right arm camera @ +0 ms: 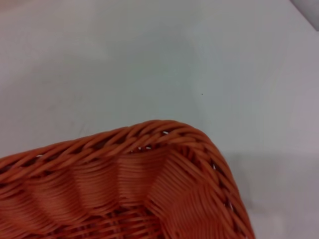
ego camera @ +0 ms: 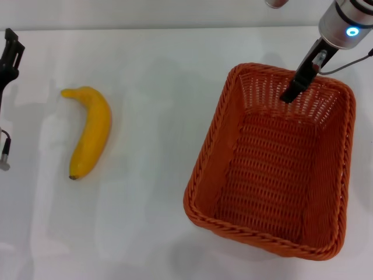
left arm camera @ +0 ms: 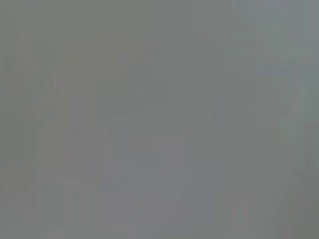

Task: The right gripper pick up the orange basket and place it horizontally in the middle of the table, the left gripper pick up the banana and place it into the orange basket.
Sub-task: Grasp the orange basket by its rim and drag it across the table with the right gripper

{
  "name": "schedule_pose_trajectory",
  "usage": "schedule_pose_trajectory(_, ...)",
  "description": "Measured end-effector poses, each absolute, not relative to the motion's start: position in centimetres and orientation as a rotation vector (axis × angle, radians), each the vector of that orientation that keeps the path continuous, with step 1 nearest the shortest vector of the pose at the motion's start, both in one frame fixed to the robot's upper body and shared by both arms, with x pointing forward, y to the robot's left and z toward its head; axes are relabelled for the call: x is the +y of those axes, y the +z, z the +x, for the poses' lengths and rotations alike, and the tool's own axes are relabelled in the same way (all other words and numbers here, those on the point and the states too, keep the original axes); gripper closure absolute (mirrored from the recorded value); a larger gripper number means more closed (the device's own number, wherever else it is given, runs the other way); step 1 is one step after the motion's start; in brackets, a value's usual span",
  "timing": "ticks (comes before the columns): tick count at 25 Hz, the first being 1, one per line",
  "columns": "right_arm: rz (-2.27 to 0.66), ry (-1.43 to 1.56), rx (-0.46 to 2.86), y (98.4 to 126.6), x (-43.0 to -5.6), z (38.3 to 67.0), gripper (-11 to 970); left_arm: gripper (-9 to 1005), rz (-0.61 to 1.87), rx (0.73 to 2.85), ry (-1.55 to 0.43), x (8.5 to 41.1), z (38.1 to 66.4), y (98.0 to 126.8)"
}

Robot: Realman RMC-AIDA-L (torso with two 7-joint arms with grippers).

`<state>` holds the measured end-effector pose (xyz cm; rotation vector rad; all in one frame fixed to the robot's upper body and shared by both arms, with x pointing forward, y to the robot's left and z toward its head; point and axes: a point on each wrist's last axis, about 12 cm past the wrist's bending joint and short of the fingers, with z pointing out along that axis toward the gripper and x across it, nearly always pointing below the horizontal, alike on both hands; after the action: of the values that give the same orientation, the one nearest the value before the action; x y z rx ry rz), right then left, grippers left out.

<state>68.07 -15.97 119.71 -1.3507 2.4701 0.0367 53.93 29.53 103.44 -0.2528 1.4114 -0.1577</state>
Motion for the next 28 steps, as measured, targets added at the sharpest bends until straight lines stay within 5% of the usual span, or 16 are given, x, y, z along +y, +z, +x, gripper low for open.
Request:
schedule_pose_trajectory(5,-1.350,0.035,2.475,119.5,-16.0,68.1,289,106,-0.251,1.410,-0.154,29.6,53.9,103.5)
schedule_pose_trajectory(7,-1.355,0.034,2.478,119.4,-16.1,68.1,531,106,-0.252,1.410,-0.153,29.7,53.9,103.5)
schedule_pose_trajectory(13,-1.411,0.041,2.486,119.5,-16.1,67.8,623,106,-0.253,1.409,-0.150,29.8,54.0,103.5)
schedule_pose_trajectory(28,-1.276,0.219,2.555,123.9,-18.9,68.5,665,107,-0.253,1.405,-0.146,29.9,54.0,103.6)
